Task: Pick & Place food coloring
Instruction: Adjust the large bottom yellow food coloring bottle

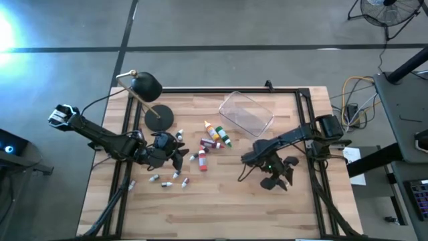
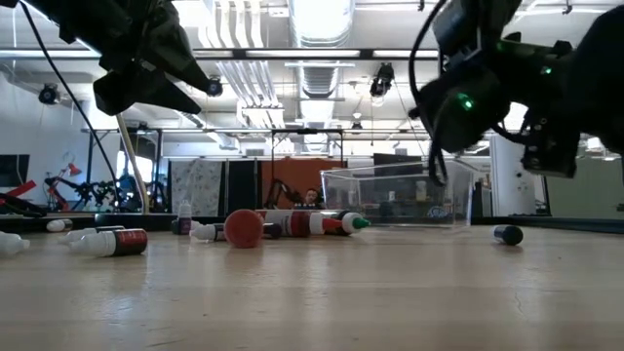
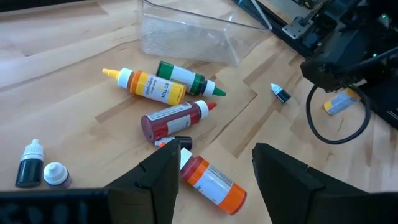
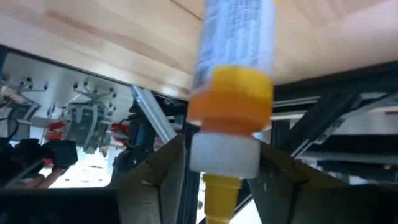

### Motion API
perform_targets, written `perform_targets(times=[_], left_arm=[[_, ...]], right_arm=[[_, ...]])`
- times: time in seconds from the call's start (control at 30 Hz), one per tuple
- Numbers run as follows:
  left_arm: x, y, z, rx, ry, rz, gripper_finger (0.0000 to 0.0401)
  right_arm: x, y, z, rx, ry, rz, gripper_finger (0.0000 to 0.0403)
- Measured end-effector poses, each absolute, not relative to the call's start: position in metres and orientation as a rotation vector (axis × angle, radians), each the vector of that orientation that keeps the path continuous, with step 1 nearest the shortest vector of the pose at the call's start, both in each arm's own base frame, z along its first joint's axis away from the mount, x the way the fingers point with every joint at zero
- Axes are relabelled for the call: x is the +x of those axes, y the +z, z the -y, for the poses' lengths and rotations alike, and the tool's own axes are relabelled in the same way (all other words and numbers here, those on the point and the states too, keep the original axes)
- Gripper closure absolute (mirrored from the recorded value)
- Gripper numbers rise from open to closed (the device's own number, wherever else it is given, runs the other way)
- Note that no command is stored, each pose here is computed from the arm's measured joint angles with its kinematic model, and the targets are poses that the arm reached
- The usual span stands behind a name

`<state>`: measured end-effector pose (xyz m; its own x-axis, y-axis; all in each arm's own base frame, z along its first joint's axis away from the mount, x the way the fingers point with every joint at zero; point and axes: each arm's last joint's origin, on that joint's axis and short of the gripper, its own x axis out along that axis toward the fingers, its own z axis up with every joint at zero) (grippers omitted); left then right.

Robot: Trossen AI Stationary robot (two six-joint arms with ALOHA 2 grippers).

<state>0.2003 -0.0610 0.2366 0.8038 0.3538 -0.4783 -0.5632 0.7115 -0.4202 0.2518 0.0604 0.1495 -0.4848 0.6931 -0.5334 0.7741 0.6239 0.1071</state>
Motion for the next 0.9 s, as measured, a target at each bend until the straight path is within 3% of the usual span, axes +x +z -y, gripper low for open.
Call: perform_targets(times=[0.27, 0.53, 0.9], left_arm=[[0.2, 0.237, 0.061, -0.581, 0.521, -0.383, 0.0227], [0.2, 0.237, 0.061, -0.57, 0.517, -0.386, 0.0227], [0.2, 0.236, 0.061, -0.564, 0.513, -0.39, 0.0227]], right_arm=[[0.266, 0.162, -0.061, 1.063, -0.195, -2.241, 0.0217], [0.261, 0.182, -0.055, 0.804, -0.375, -2.279, 0.0193], [0.267, 0.225, -0.053, 0.773, -0.363, -2.009, 0.017]])
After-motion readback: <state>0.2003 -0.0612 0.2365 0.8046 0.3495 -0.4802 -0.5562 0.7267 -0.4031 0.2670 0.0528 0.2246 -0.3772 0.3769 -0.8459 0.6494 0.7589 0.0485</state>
